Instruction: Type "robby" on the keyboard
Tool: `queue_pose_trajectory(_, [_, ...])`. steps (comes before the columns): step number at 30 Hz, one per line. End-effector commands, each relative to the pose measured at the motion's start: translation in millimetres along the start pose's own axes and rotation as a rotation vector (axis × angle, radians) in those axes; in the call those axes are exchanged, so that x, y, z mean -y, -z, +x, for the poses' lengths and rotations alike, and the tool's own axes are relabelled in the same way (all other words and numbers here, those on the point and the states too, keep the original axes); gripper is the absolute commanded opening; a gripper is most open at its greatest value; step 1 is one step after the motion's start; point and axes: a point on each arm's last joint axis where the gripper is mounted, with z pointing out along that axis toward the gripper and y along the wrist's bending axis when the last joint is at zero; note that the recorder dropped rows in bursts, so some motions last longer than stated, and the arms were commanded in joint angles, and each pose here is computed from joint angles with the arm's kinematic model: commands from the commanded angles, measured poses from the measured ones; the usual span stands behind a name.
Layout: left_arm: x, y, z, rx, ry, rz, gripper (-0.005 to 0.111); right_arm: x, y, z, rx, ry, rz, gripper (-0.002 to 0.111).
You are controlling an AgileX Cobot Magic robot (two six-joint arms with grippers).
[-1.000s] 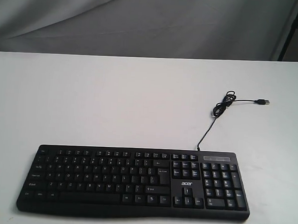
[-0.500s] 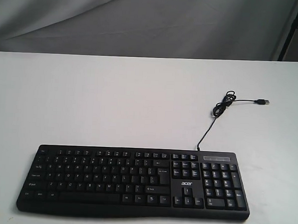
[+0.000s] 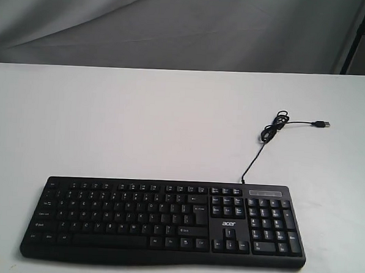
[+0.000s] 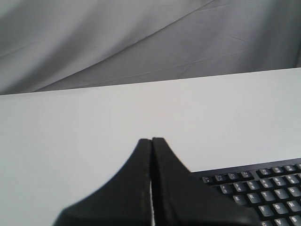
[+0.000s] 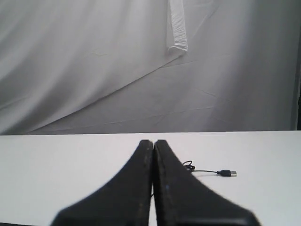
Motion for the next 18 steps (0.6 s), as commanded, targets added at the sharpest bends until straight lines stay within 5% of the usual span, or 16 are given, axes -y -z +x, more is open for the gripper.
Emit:
queue_pose_trajectory(1, [0.3,-0.1,0.8,0.005,-0.003,0.005,0.000,3.1,-2.2,17.9,-0.056,0.037,0.021,0.000])
queue_pose_trajectory(18, [0.3,-0.1,0.8,0.005,-0.003,0.005,0.000,7.2,-2.8,40.0,-0.183,0.109,0.044,0.000])
